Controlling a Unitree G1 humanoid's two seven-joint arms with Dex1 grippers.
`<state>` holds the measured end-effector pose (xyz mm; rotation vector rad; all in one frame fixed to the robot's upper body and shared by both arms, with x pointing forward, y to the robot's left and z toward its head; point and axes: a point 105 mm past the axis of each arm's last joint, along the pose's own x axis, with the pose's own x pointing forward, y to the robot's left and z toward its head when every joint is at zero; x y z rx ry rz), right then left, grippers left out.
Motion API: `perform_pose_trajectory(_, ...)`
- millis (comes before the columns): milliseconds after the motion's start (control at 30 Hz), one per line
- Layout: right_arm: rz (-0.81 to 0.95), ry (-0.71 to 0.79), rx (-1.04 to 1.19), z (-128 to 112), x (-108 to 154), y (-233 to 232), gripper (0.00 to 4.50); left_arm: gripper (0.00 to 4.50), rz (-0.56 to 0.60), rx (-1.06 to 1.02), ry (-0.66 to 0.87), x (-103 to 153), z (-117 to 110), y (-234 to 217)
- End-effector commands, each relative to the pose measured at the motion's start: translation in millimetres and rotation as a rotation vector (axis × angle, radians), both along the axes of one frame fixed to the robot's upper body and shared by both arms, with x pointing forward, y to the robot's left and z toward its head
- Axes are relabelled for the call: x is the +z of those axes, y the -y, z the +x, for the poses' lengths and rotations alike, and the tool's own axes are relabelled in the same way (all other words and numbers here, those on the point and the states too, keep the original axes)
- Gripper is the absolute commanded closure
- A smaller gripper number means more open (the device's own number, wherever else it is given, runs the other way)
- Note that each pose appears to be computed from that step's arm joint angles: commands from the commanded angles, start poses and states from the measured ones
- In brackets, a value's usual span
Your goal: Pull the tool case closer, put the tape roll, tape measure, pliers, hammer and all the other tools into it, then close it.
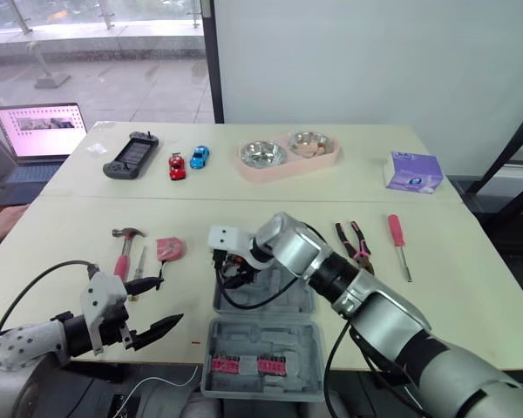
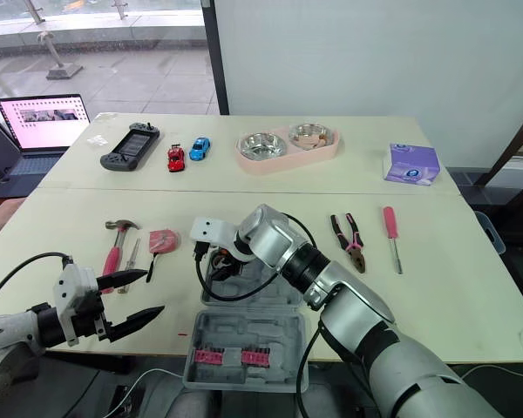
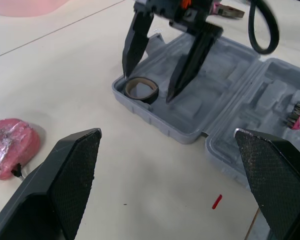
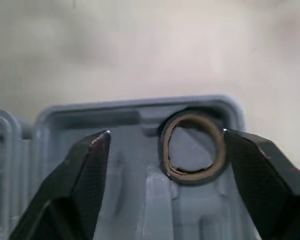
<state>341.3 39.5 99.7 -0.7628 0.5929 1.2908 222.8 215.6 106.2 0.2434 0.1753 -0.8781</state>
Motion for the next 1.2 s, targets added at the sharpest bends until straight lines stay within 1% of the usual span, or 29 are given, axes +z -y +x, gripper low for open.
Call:
perform_pose_trajectory(33, 0.105, 0.026, 0.018, -3.6, 28.8, -5.9, 1.02, 0.00, -0.002, -0.018, 0.032, 7.0, -1.2, 3.7)
perform_pose_trajectory(133, 0.199, 0.008, 0.017, -7.7, 38.6, -6.6, 1.02, 0.00, -0.002, -0.017, 0.032, 7.1, -1.3, 3.7)
perform_pose_trajectory(233, 0.338, 0.061, 0.051, -10.3, 43.5, 0.8, 1.02, 0.00, -0.004, -0.012, 0.031, 6.7, -0.9, 2.5)
perform_pose_trajectory(300, 0.442, 0.060, 0.030, -10.9, 40.3, 8.5, 1.02, 0.00, -0.006, -0.008, 0.030, 6.4, -0.7, 1.6)
perform_pose_trajectory(333, 0.481, 0.050, 0.003, -10.2, 34.2, 14.7, 1.02, 0.00, -0.007, -0.007, 0.029, 6.4, -0.6, 1.0)
perform_pose_trajectory(400, 0.527, 0.044, -0.034, -9.1, 25.4, 22.1, 1.02, 0.00, -0.008, -0.005, 0.029, 6.4, -0.4, 0.0)
perform_pose_trajectory(433, 0.552, 0.056, -0.051, -7.5, 20.9, 24.8, 1.26, 0.00, -0.009, -0.004, 0.028, 6.2, -0.1, -0.2)
perform_pose_trajectory(500, 0.576, 0.069, -0.072, -5.4, 13.8, 27.0, 1.87, 0.00, -0.011, -0.005, 0.026, 5.8, 0.2, -0.5)
perform_pose_trajectory(533, 0.569, 0.069, -0.071, -5.9, 9.1, 27.6, 2.31, 0.00, -0.012, -0.005, 0.025, 5.6, 0.3, -0.5)
perform_pose_trajectory(633, 0.551, 0.075, -0.055, -7.4, 2.8, 25.7, 3.82, 0.00, -0.011, -0.010, 0.022, 5.3, 0.8, -0.7)
perform_pose_trajectory(767, 0.533, 0.103, -0.035, -6.5, -1.6, 22.8, 3.82, 0.00, -0.012, -0.011, 0.022, 5.5, 1.4, -0.7)
perform_pose_trajectory(1200, 0.529, 0.108, -0.018, -9.6, -7.8, 16.6, 3.82, 0.00, -0.012, -0.011, 0.024, 5.6, 1.0, 0.6)
